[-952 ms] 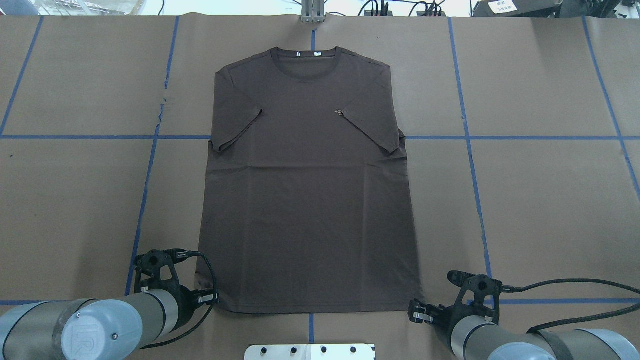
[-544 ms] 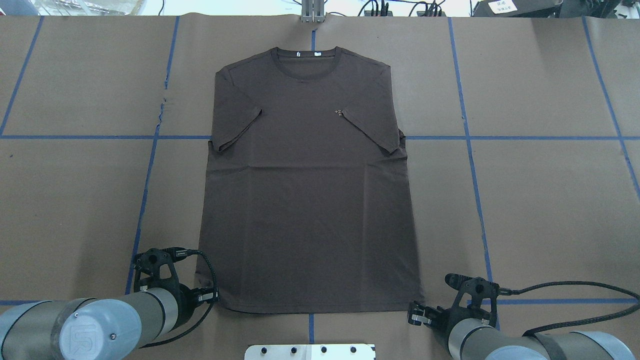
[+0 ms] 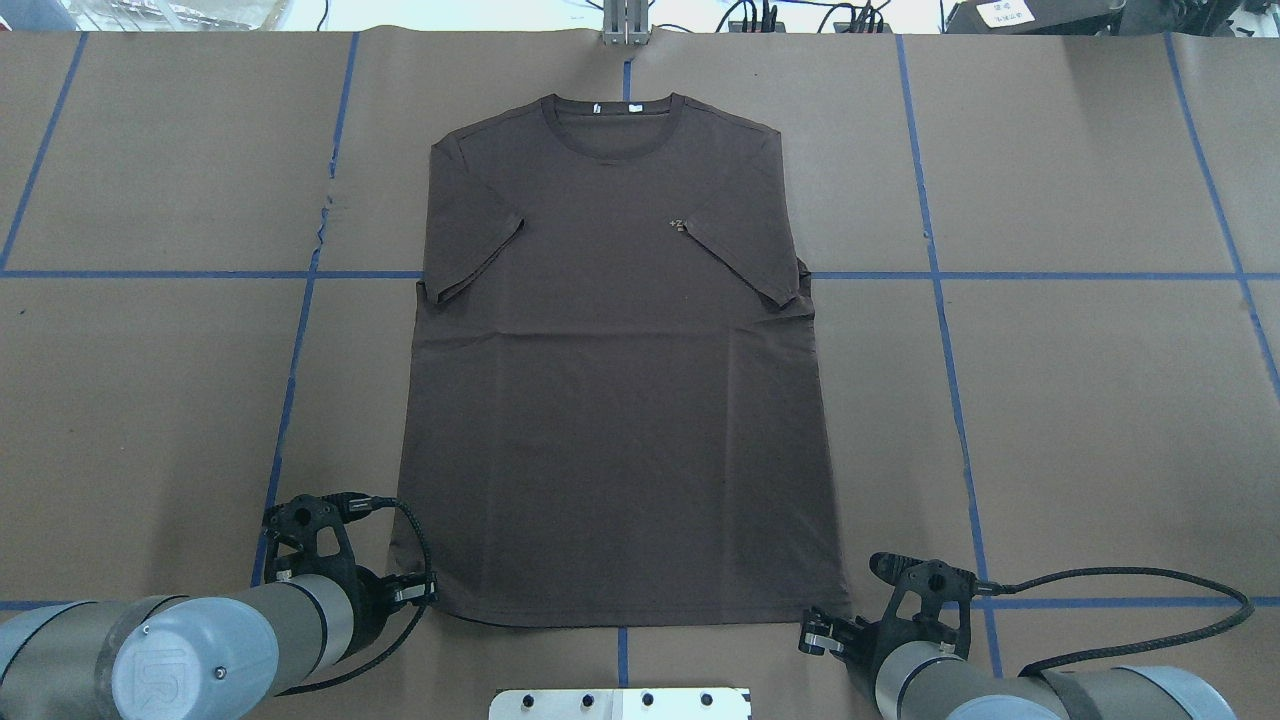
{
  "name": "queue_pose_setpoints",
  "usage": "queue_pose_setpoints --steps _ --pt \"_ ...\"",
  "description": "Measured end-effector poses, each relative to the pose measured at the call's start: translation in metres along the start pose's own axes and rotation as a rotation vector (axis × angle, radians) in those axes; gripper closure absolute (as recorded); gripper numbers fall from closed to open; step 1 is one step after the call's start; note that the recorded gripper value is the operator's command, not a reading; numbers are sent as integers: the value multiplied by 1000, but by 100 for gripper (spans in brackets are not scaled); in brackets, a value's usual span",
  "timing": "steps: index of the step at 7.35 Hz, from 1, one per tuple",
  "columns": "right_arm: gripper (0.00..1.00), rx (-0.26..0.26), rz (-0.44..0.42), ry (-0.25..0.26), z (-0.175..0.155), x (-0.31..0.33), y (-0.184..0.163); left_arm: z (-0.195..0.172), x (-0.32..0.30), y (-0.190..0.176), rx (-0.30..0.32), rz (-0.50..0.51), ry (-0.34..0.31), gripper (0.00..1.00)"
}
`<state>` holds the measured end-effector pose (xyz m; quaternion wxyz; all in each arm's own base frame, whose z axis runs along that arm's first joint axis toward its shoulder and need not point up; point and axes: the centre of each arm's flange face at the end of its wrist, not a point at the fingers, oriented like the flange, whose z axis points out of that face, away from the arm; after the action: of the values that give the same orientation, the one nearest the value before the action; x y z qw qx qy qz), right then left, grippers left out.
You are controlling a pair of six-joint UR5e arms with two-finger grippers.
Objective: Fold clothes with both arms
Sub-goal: 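Grasp the hem corners with both grippers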
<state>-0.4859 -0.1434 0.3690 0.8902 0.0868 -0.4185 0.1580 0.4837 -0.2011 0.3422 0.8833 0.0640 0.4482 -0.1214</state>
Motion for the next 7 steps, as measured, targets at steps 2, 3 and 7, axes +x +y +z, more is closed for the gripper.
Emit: queue_pose_setpoints --steps 2,3,7 --pt "46 3 -3 5 1 2 0 0 0 0 0 0 -1 100" --pt "47 5 -5 9 2 4 0 0 0 0 0 0 -1 100" --pt "100 6 -8 13 4 5 1 0 -1 -1 1 1 -2 100"
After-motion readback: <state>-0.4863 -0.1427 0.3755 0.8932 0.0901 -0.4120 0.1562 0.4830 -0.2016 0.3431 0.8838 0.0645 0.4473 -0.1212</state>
